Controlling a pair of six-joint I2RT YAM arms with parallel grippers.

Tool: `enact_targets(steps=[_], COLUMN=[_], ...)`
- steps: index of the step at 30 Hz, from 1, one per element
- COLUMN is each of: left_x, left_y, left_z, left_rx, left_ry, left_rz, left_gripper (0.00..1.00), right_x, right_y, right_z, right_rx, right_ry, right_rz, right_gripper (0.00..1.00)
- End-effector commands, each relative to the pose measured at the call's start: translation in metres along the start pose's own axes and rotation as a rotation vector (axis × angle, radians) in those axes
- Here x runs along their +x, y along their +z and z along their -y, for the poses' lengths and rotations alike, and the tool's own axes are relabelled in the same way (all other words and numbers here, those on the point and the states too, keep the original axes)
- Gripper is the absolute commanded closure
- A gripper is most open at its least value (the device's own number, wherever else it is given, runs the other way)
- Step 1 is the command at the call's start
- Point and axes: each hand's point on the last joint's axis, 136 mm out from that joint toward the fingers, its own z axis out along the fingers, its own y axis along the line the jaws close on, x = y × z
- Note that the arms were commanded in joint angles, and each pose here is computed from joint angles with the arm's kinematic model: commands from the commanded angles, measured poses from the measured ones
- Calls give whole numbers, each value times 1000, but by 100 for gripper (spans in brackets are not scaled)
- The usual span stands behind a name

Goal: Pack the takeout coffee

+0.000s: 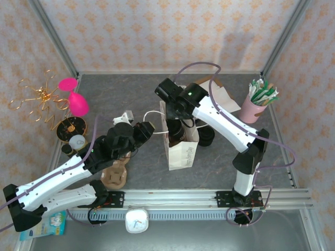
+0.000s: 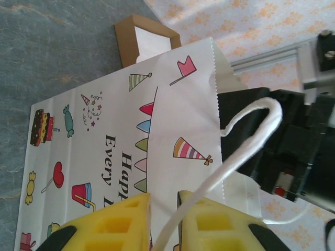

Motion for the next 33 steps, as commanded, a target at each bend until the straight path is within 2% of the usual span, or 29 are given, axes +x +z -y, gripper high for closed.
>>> enact_targets(steps=[1,9,24,33], left_x=[-3,-2,0,-1], left_y=[-3,-3,-1,-1], left_z=[8,11,14,14], left_rx=[31,37,42,38], left_ry=[27,37,32,34], left_rz=[-1,-11,-19,-15], left_gripper=[85,96,96,91], right_x=[1,9,32,26], right_y=[10,24,55,41], right_z=[6,5,8,4], right_rx=[35,30,14,-27], right_ry=[-1,-2,-11,-5], right_rz=[-1,-16,-70,-50], right_gripper=[50,51,51,50])
